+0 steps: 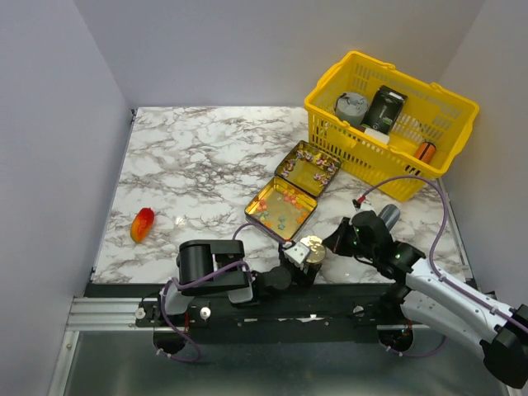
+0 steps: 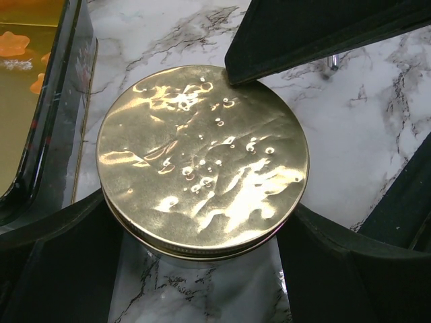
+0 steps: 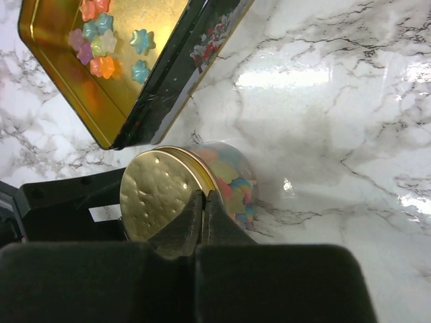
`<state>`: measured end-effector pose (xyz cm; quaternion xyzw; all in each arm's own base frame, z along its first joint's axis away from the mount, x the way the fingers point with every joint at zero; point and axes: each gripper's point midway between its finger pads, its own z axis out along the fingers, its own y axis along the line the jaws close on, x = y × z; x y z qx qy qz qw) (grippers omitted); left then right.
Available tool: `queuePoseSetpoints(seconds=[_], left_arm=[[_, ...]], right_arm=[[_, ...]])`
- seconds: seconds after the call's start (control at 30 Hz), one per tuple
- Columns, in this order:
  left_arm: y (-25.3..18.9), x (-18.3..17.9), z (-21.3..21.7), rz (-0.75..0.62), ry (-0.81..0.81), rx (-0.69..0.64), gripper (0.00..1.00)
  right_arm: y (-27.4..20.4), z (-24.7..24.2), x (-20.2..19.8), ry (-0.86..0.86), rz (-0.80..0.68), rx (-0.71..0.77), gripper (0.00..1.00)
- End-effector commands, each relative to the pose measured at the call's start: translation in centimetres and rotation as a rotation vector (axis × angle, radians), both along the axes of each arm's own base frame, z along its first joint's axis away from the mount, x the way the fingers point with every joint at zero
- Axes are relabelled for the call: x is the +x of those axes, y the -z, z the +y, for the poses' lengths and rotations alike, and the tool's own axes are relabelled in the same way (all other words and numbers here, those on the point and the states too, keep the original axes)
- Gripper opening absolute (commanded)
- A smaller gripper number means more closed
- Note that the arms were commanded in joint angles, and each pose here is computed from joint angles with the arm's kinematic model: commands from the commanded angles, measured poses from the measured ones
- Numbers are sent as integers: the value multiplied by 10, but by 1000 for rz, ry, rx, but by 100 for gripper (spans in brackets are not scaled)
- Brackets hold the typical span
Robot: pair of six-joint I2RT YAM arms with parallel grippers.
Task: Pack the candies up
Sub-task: Screw the bottle lid onto the packing bottle, then reset both arms
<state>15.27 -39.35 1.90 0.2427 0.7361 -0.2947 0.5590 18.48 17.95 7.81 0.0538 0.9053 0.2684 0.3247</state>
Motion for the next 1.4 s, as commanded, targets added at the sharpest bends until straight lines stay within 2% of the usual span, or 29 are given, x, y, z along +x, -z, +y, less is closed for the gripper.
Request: queuePoseSetpoints(seconds=[0.0,0.2,0.33,0.57,0.7,0.73,0.77,0.83,0.87,0.9,1.13,1.3,1.33,1.37], left_arm=[[94,-18,57,137,12,351,76],[98,-12,57,170,-5,359,75],[98,-6,54,180,-9,351,73],[94,-2,48,172,10,359,72],[89,-4,53,168,17,346,81],[87,-7,53,171,34,334,89],[78,-8,49,165,43,295,93],[75,-11,55,168,51,289,99],[69,-13,53,165,63,273,99],[68,-14,55,165,70,272,99],[47,-23,49,162,116,217,99],[29,-25,54,173,109,182,99],[27,-26,56,174,107,180,99],[17,-26,56,176,102,154,99]], right_arm=[[32,6,-49,-145,161,41,1],[34,3,-78,-202,215,95,1],[21,9,-91,-249,214,186,1],[15,3,-92,-215,181,196,1],[9,-14,-80,-109,148,129,1],[11,-20,-81,-84,161,103,2],[9,-25,-76,-58,146,87,8],[3,-25,-74,-50,130,87,15],[1,-25,-73,-49,125,87,21],[0,-25,-72,-48,122,88,22],[-1,-22,-67,-47,118,84,25],[-5,-27,-60,-17,89,63,33],[-5,-30,-60,-8,88,48,36],[-5,-36,-56,23,75,28,48]])
